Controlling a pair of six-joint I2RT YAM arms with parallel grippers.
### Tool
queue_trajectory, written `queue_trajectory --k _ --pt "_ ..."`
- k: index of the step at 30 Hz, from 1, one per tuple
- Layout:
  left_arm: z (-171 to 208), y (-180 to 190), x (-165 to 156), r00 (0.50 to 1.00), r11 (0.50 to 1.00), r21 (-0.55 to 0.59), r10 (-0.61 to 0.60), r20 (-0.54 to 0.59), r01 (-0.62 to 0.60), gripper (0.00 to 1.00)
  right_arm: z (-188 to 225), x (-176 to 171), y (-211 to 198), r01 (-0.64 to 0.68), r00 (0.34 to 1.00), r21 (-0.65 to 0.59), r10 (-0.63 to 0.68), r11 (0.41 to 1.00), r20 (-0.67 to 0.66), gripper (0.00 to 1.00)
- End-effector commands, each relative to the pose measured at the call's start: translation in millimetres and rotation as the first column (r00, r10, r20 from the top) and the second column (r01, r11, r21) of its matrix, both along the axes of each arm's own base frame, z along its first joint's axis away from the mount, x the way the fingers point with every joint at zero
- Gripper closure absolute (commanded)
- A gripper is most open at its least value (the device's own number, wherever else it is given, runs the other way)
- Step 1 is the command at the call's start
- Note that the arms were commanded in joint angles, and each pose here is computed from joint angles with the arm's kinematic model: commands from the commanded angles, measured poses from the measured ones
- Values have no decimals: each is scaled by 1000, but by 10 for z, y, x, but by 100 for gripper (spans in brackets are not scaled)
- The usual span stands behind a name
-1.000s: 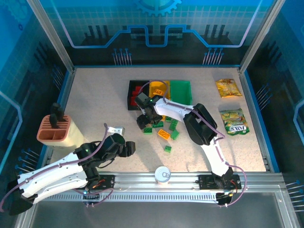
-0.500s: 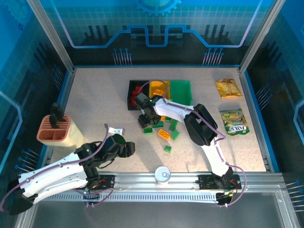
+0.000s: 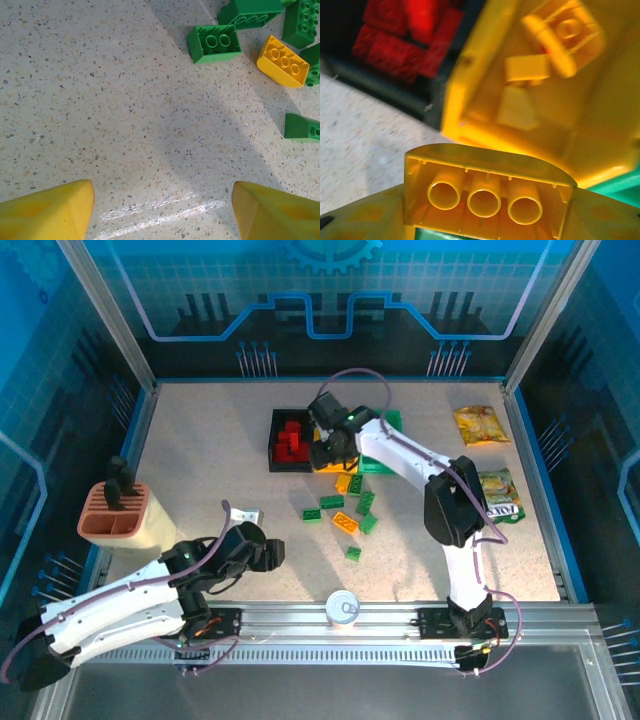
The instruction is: Sort the legos into containers by color
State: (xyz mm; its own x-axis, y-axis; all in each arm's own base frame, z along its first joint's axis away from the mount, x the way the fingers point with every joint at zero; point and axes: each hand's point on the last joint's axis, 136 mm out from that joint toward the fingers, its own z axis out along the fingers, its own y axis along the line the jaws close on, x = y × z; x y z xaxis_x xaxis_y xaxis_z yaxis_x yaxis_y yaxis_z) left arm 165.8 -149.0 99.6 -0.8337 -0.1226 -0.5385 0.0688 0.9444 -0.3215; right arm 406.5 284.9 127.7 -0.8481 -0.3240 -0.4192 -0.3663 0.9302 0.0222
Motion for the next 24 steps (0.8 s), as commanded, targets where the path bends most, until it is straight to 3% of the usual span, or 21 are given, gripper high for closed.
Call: queue_trajectory --k 1,5,10,17,24 --pt "47 -33 15 1000 1000 -5 -9 15 9 26 -55 149 -128 31 999 14 -31 999 -39 41" --pt "90 -43 20 1000 1000 -7 -14 21 14 26 -154 310 -178 71 996 2 -70 997 -59 39" --pt "97 -37 8 1000 1000 -2 -17 21 17 26 -60 423 -182 93 995 -17 -94 995 -18 13" --pt "97 -50 -4 1000 1000 -8 -22 20 22 26 277 349 -190 91 992 -23 -89 996 87 11" --pt "175 -200 74 997 998 -1 -67 38 67 26 527 37 -178 48 988 57 -56 997 147 11"
